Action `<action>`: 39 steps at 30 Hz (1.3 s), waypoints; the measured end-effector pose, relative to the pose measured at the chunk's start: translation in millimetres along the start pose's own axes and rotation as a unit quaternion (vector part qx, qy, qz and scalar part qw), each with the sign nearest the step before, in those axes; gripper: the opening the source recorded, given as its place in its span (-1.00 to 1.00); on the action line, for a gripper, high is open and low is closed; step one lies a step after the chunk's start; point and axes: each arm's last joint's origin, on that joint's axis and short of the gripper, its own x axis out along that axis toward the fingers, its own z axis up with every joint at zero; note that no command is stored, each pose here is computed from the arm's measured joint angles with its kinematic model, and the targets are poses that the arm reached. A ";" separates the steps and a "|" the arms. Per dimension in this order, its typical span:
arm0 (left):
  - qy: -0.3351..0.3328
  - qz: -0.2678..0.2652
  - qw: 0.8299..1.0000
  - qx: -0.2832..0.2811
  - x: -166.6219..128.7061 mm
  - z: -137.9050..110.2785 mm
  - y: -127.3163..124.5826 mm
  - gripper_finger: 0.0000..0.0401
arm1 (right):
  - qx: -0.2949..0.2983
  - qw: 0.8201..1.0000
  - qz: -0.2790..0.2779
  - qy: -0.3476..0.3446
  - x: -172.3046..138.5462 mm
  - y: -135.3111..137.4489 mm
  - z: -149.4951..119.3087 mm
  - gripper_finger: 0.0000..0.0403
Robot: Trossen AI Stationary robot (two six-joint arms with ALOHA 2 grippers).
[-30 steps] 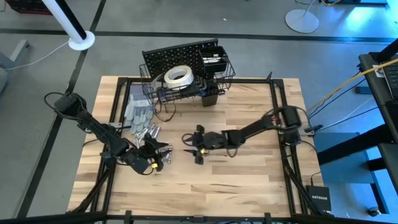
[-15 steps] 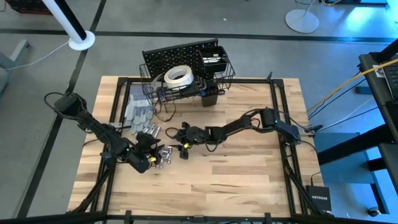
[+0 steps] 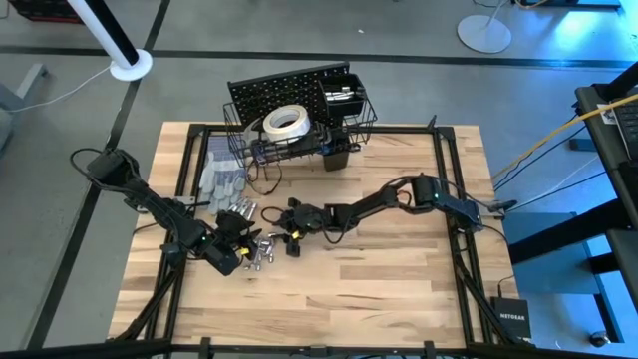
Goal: Hang tools onto peg board
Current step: Put the socket into the top black bin on the pegboard
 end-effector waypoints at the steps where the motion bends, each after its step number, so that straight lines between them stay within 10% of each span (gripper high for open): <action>1: 0.000 0.000 1.000 0.000 0.0 0.0 0.0 -0.22 | -0.001 1.000 -0.001 0.007 1.0 -0.4 -3.3 -0.10; 39: -0.010 0.033 0.999 0.010 14.2 -2.4 1.7 -0.22 | -0.031 0.998 -0.048 -0.013 5.8 -11.9 -8.9 -0.44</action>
